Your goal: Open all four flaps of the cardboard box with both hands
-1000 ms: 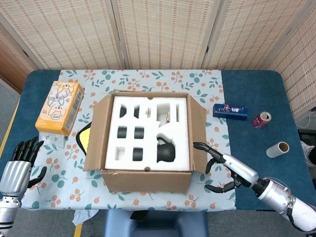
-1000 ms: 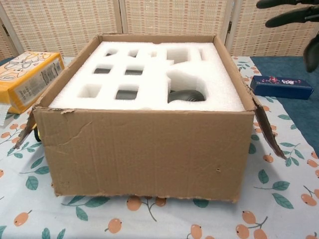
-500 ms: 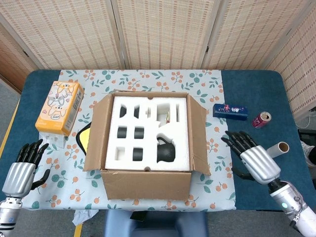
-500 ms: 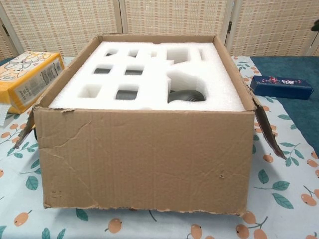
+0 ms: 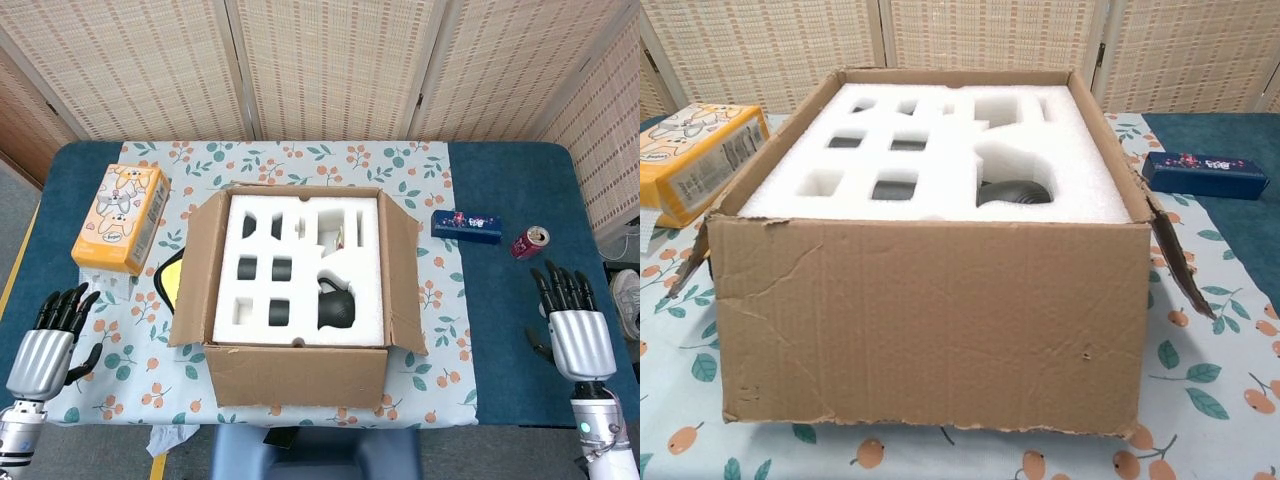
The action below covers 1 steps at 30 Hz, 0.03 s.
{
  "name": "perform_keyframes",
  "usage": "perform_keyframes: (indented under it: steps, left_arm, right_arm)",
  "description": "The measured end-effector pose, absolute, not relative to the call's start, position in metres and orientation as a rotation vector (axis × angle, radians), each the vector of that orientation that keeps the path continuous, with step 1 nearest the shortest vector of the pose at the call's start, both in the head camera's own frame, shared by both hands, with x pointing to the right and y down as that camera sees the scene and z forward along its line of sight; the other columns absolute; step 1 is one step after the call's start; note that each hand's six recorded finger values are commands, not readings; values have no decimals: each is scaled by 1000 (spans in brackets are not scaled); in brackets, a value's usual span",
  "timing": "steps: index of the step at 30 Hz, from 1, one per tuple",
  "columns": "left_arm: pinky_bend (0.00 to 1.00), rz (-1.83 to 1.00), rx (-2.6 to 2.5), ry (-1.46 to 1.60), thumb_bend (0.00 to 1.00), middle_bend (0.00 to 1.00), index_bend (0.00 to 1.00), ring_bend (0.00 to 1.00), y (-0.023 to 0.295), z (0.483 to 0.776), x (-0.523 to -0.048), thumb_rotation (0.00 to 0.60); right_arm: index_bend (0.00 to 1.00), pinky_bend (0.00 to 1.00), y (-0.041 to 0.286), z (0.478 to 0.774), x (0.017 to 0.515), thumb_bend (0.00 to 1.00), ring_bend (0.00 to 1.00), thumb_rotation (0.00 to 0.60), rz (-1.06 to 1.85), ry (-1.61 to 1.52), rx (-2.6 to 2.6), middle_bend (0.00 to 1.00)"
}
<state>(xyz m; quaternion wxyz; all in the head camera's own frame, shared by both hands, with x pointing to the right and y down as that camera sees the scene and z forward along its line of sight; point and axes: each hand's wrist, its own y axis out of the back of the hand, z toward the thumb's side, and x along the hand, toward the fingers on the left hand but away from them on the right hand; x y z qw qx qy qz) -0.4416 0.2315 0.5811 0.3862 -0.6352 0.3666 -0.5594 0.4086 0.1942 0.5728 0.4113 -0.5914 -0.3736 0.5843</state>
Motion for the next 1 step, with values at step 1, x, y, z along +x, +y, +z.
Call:
perform_keyframes:
  steps: [1]
  left_arm:
    - [0, -1428, -1615, 933, 449, 0, 0, 0, 232, 581, -442, 600]
  right_arm:
    - [0, 0, 194, 574, 408, 352, 0, 600, 1468, -938, -1503, 0]
